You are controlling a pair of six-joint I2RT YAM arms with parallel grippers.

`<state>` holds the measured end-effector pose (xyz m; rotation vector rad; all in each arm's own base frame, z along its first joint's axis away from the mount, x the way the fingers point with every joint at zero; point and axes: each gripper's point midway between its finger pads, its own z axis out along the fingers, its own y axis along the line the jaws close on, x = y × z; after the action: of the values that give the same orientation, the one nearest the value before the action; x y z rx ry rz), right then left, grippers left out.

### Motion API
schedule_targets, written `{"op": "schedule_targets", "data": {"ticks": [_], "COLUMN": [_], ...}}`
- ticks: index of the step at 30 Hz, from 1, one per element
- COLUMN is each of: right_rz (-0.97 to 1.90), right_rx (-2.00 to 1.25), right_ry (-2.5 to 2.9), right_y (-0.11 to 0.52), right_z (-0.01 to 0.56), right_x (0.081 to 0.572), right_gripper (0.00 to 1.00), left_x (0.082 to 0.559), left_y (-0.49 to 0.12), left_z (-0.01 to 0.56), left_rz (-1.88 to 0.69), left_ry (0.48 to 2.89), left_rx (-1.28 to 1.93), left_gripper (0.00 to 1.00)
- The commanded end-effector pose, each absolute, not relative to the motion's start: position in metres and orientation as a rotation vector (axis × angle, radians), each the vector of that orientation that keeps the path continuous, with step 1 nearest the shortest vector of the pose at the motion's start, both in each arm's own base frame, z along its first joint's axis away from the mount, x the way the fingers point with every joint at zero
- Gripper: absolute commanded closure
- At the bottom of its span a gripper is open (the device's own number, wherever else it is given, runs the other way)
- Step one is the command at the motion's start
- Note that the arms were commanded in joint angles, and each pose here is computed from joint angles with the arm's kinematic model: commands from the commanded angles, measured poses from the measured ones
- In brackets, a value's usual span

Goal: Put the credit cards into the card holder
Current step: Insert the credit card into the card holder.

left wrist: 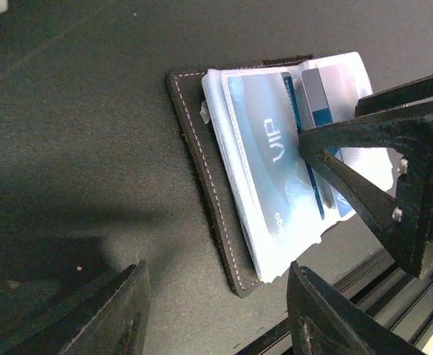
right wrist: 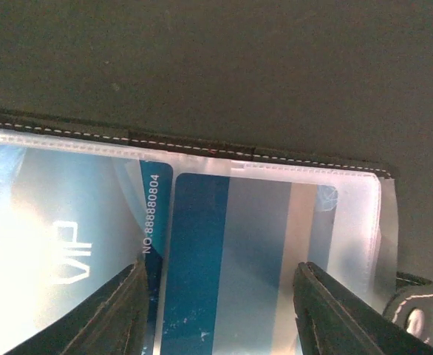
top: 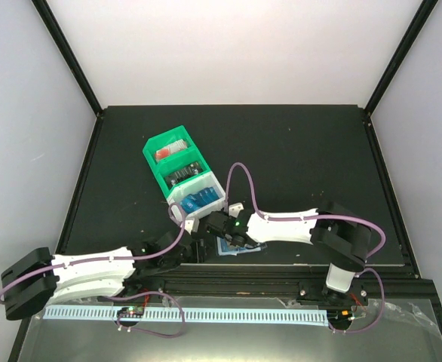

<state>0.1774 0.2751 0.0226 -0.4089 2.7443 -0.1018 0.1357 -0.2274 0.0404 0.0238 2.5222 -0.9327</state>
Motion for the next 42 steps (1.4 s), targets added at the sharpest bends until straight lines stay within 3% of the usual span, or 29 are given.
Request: {"op": "schedule_targets", "data": {"ticks": [1,10,15,24,33,42], "right_rz": [-0.233,-0.389,-0.347,-0.249,-0.282,-0.122], "right_rx": [-0.362,-0.275,-0.278,-0.285,-0.280,-0.397], "right_ry": [2.705,2.637,2.637,2.662,2.648,2.678], "right_y": [0.260,0.240,0.243,0.248,0.235,0.255], "right_z": [0.022,0.034,0.035,0.031,0.036,0.038], "right_x": [0.182,0.192,0.192,0.187,0.186,0.178], "right_gripper": [0.45,0.58,0.74,0.69,0.70,0.66], "left_x": [0.139,0.145,0.146,0.143,0.144,0.144], "left_y": [-0.241,-0.234,-0.231,-0.257,-0.258,-0.260], "left_z": [0.051,0.052,0.050,0.071,0.066,0.070], "left_rz": [-1.013,-0.973,-0.958,-1.093,-1.073,-1.098], "left_ry": [2.489,2.470,2.474,2.431,2.450,2.446], "left_rx": [0.034,-0.002,-0.008,0.113,0.098,0.099], "left_gripper": [0.48,0.50,0.50,0.53,0.59,0.61]}}
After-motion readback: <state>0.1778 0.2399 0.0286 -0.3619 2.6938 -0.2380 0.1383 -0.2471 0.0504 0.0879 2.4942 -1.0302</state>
